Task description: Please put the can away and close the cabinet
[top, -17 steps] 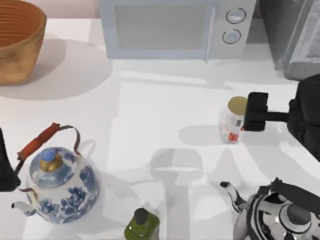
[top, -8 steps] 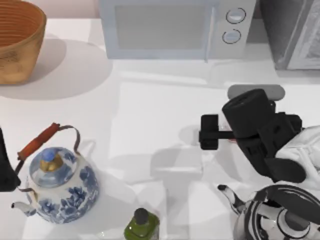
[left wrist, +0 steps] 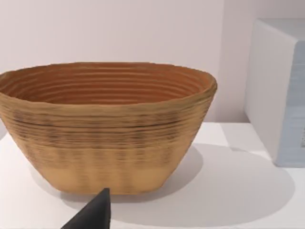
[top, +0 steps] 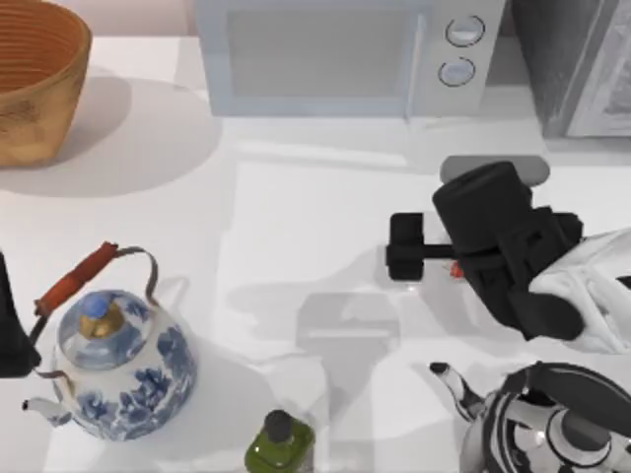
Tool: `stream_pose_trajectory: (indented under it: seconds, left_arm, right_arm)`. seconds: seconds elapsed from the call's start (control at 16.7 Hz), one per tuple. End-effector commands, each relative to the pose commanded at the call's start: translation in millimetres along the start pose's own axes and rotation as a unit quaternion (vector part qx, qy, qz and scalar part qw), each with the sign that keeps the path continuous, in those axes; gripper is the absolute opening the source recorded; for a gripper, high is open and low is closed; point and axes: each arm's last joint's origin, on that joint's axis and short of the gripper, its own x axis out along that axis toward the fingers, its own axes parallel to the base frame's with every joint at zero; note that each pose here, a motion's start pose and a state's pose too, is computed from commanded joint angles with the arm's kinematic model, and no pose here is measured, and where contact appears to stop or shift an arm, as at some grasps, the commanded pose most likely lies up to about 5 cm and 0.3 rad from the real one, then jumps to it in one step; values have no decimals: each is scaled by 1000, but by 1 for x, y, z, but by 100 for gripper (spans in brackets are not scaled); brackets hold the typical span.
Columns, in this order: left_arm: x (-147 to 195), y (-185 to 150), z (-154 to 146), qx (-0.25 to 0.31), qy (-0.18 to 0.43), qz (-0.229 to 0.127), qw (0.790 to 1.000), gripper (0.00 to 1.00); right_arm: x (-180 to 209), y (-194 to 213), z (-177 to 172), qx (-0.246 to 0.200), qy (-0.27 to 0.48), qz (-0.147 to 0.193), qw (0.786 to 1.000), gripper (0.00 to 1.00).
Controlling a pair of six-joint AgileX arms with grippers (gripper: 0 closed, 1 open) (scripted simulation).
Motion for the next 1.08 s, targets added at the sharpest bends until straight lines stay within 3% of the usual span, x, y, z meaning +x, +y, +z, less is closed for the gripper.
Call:
stream_pose_trajectory:
  seconds: [0.3, 0.6, 1.08]
  left_arm:
    - [0, 0, 0, 0, 0, 0, 1000, 100]
    - [0, 0, 0, 0, 0, 0, 1000, 100]
    - [0, 0, 0, 0, 0, 0, 1000, 100]
  right_arm:
    - [34, -1, -6, 0, 1, -1, 1000, 100]
    - [37, 0, -7, 0, 1, -1, 1000, 100]
    - [37, 0, -7, 0, 1, -1, 1000, 40]
